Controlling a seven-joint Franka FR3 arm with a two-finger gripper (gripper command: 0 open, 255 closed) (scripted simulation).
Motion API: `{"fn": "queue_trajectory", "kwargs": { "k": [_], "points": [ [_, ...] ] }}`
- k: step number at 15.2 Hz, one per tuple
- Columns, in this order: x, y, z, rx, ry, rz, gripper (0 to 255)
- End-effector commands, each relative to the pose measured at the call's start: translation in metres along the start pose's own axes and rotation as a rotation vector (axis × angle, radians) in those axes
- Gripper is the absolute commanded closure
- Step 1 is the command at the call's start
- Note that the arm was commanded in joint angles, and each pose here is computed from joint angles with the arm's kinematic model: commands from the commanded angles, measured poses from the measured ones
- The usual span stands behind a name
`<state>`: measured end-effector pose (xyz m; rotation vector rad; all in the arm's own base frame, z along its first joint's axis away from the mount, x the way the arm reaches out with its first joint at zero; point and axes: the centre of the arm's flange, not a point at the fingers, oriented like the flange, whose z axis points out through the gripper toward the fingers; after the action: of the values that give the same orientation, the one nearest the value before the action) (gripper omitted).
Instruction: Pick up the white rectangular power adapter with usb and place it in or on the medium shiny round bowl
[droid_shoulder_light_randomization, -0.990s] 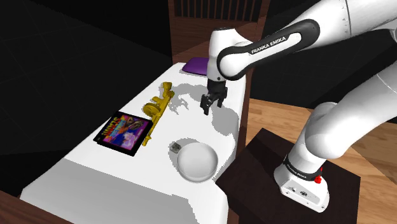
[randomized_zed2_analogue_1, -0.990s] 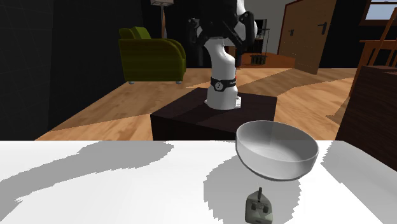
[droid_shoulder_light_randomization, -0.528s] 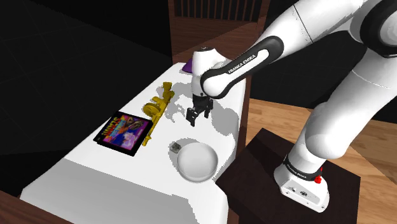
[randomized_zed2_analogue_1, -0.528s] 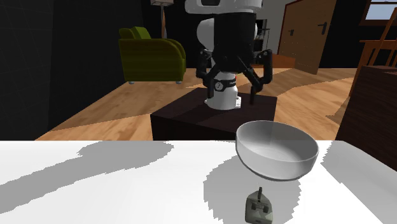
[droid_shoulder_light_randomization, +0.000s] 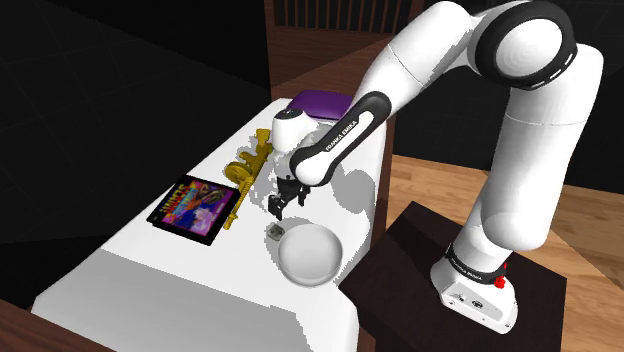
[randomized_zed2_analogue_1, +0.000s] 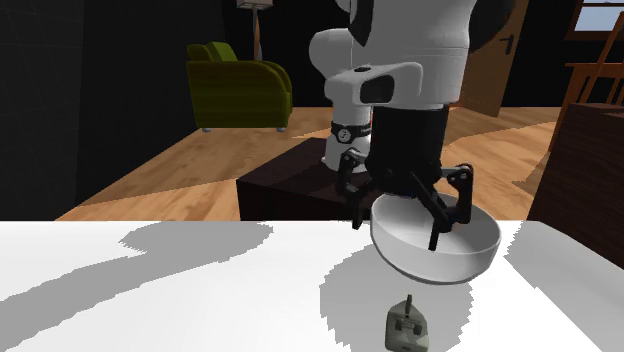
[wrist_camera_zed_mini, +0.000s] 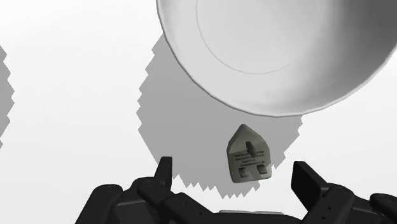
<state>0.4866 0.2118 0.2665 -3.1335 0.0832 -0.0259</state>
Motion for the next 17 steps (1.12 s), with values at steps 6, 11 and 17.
{"fn": "queue_trajectory", "kwargs": {
  "k": [6, 11, 17],
  "points": [
    [0.028, -0.038, 0.060, -0.012, 0.006, -0.001, 0],
    [0.029, -0.038, 0.087, -0.012, 0.006, -0.001, 0],
    [0.029, -0.038, 0.095, -0.012, 0.006, -0.001, 0]
  ]
}}
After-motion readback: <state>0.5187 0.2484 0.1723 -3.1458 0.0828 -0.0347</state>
